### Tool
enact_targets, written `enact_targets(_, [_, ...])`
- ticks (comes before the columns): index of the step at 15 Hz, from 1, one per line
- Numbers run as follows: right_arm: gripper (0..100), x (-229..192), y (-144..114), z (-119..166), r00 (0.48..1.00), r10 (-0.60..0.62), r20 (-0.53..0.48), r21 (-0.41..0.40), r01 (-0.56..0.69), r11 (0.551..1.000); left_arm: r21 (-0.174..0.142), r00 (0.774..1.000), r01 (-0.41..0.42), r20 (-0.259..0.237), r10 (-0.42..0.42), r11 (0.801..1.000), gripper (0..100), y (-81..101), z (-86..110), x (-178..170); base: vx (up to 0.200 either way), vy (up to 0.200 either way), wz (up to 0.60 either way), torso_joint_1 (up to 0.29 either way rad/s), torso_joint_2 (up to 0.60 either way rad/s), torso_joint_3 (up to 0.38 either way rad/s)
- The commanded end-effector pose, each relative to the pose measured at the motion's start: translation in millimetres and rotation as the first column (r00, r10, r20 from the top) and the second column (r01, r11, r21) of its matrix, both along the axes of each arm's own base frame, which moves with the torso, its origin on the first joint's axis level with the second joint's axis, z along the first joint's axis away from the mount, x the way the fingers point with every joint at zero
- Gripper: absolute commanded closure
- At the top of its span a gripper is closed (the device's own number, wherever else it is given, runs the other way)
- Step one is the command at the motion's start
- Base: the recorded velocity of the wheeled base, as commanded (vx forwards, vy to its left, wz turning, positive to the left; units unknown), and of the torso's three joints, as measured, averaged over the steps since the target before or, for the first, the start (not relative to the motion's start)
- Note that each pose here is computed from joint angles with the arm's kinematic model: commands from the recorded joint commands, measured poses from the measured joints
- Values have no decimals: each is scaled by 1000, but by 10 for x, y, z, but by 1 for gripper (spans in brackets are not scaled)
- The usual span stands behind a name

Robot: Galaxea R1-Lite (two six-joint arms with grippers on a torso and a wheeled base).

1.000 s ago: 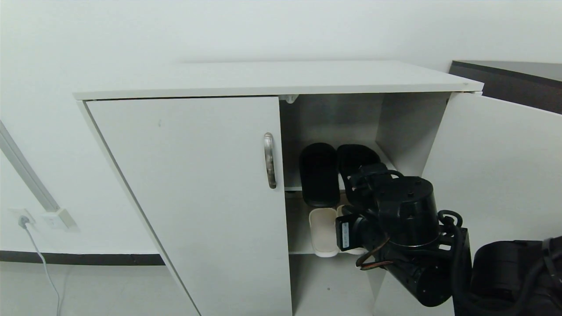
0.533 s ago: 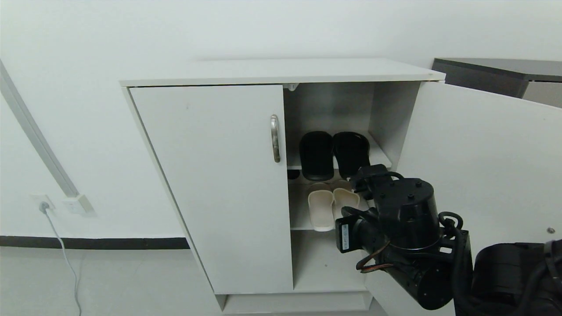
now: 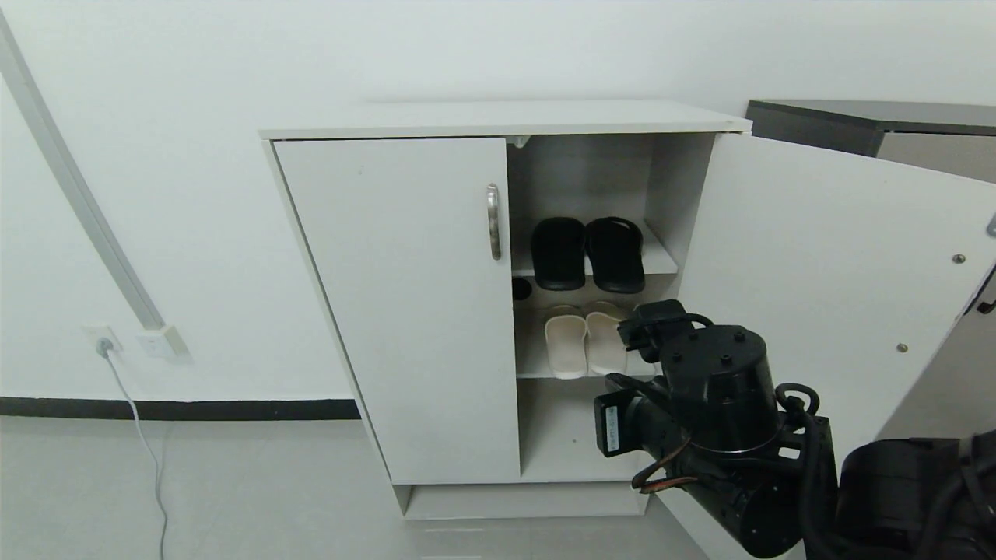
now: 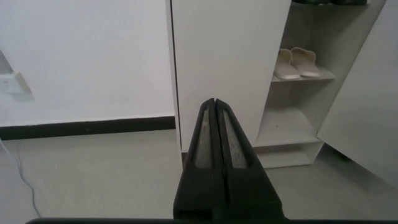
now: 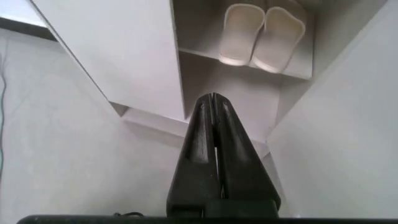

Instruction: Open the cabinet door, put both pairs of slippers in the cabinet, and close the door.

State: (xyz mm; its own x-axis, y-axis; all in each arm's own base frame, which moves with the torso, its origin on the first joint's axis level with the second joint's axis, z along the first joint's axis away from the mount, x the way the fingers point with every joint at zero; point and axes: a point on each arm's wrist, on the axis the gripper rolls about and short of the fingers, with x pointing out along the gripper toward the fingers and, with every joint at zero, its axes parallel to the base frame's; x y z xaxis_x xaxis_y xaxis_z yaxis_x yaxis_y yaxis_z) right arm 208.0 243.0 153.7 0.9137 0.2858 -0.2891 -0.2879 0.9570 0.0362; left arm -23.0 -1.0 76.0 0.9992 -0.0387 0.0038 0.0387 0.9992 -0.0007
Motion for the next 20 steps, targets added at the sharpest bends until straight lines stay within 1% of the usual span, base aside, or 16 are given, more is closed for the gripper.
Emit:
enact_targets(1, [100,-11,-8,-44,1000,2,-4,-10,-2,1000,-1,1000,0,-1,0,1000,100,0,1,1,0,0,0,0,0,0])
enact_targets(3, [100,-10,-7,-40,1000,4,3,-11,-4,1000,-1,1000,0,-1,0,1000,100,0,1,1,0,0,0,0,0,0])
enact_targets(4, [100,-11,-24,-95,1000,8,-2,-44,-8,999,-1,1000,0,-1,0,1000,100,0,1,1,0,0,0,0,0,0])
enact_targets(5, [100,-8,-21,-113,1000,7,-5,-50,-7,999,-1,1000,0,-1,0,1000,100,0,1,1,0,0,0,0,0,0])
enact_targets(20, [100,-5,-33,-133,1000,2,-10,-55,-2,998,-4,1000,-2,-1,2,1000,100,0,1,1,0,0,0,0,0,0])
